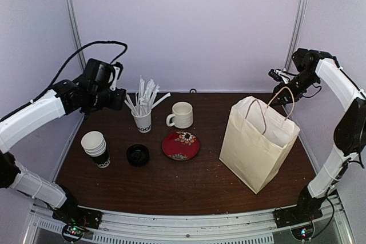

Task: Pack the takeout coffee

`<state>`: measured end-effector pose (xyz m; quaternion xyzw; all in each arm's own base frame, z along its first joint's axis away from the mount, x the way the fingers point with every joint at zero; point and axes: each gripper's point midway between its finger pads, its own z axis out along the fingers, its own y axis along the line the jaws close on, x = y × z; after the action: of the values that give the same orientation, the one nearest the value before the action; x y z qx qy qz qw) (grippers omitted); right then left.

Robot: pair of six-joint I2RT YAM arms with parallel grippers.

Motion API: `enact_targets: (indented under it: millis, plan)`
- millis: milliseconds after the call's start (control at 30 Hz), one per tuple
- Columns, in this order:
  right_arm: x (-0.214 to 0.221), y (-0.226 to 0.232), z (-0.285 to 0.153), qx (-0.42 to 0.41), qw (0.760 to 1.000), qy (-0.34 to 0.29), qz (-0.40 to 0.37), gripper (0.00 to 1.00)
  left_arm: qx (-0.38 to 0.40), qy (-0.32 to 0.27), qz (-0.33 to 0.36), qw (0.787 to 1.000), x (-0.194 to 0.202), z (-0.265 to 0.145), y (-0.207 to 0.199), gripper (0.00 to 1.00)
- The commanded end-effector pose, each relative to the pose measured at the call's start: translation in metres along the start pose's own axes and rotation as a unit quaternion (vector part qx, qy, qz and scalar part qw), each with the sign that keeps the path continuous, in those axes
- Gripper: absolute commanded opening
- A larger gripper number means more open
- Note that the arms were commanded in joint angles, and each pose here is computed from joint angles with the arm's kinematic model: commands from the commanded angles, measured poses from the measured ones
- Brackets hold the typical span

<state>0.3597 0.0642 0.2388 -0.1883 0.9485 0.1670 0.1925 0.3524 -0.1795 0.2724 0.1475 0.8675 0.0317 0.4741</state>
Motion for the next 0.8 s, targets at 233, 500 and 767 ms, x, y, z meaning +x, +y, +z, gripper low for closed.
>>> enact_targets:
  millis: [233,500,767]
  plan:
    - [0.0,0.001,-0.012,0.015,1.0,-0.02,-0.004,0.59,0.052,-0.021,-0.26,0.964,-0.006,0.072,0.075,0.63]
    - [-0.005,0.004,-0.017,0.01,1.0,-0.028,-0.005,0.59,0.034,-0.013,-0.28,0.959,0.001,0.114,0.077,0.66]
    - [-0.005,0.003,-0.013,0.006,1.0,-0.024,-0.002,0.58,0.045,-0.018,-0.282,0.958,-0.01,0.139,0.076,0.43]
